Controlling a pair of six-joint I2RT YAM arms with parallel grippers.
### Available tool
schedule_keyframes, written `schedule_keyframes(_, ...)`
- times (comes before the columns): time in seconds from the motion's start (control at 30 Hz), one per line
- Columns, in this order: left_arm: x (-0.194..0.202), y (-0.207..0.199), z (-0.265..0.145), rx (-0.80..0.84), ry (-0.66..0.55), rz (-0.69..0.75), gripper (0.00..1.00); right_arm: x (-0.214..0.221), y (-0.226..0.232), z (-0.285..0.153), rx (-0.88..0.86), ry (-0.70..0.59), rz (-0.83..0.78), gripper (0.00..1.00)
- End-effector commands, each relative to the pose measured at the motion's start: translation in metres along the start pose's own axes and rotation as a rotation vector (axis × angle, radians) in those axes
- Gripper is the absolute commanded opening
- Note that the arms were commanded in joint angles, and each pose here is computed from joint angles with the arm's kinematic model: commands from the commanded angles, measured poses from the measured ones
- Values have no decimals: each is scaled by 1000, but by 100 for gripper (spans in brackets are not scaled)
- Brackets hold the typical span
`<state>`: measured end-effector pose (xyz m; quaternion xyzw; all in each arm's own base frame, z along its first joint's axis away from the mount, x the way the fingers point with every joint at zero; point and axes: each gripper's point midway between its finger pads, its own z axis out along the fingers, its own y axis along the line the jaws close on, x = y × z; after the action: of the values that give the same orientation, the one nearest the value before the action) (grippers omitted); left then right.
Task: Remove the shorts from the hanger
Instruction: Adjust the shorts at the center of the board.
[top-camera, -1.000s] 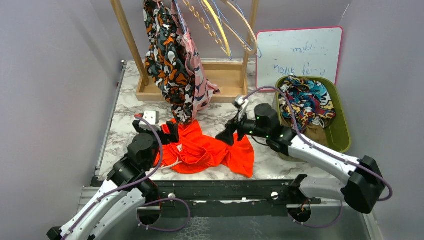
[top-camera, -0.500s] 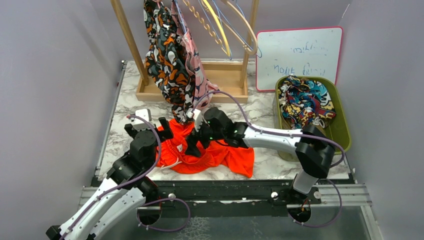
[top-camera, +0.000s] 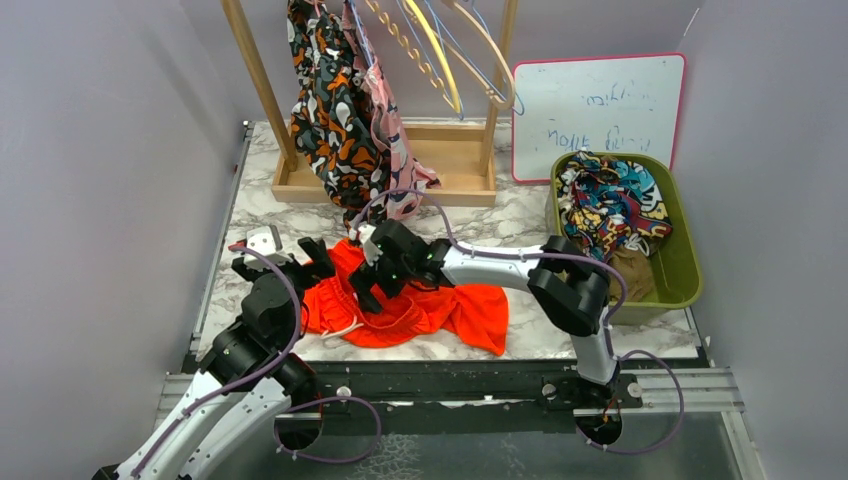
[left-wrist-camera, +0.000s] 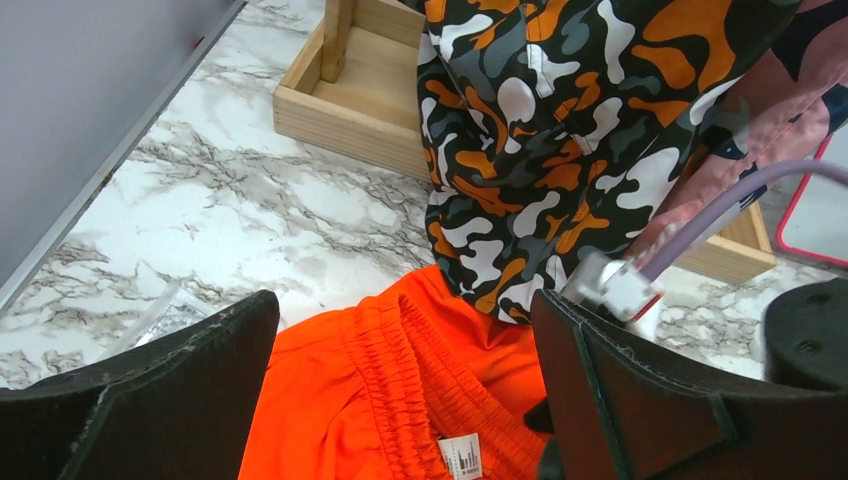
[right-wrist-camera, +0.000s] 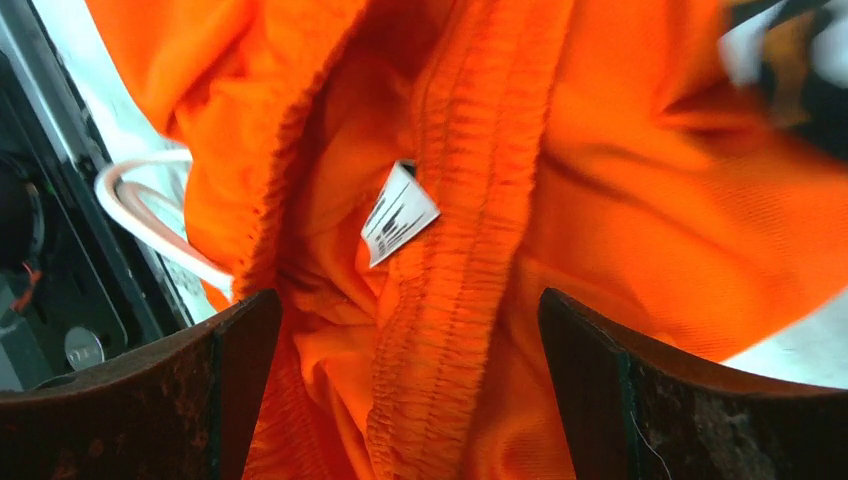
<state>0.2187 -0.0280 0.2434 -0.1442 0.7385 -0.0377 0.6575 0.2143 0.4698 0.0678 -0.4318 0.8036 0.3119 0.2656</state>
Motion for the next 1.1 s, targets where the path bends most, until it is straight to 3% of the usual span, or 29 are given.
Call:
schedule_keyframes(0.0, -5, 0, 2, -11, -6, -3, 99, 21, 30, 9, -72, 86, -15, 100)
schedule_keyframes(0.7, -6, 0, 0, -1, -15, -11, 99, -12, 70, -7, -207, -25, 119, 100)
schedule_keyframes(0.97, -9, 1, -2, -2, -24, -20, 99, -12, 79, 1, -181, -45, 65, 100)
schedule_keyframes(1.07, -9, 2, -2, -5, -26, -21, 99, 1, 62, 15, -55, -21, 36, 100)
